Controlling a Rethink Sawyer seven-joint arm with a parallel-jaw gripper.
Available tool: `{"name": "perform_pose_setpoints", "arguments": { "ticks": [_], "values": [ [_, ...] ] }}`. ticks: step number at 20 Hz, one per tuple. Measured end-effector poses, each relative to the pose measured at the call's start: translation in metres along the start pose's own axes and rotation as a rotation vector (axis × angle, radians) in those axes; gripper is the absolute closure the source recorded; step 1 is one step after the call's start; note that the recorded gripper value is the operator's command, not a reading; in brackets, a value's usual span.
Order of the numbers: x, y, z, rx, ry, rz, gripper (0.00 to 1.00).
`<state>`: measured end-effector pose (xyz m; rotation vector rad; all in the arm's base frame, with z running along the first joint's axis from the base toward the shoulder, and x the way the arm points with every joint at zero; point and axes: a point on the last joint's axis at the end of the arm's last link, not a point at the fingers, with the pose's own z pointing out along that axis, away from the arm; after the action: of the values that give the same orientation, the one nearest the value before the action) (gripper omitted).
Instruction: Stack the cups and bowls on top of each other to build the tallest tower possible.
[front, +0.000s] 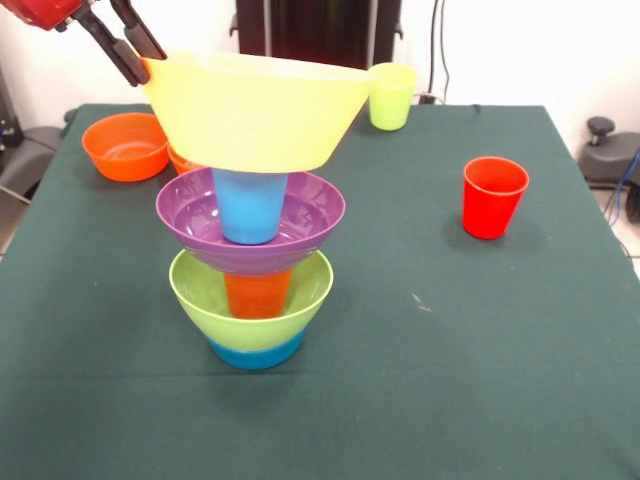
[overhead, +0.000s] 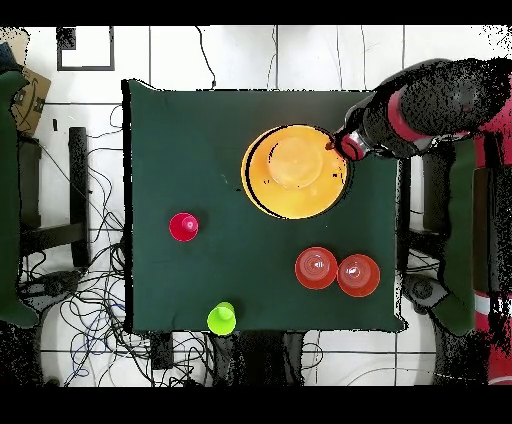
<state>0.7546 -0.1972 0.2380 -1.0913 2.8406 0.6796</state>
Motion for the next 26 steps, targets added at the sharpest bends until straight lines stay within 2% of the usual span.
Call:
{"name": "perform_pose_setpoints", "arguments": {
  "ticks": [6,14,20,26],
  "values": [
    [0.005,0.002,0.008,-0.001,0.026,-0.001,1.00],
    [0.012,0.017,0.028,-0.020,0.083,-0.025,1.00],
    [0.019,0.021,0.033,-0.016,0.117,-0.024,1.00],
    [0.022,0.020,0.030,-0.005,0.125,-0.017,1.00]
  ]
}}
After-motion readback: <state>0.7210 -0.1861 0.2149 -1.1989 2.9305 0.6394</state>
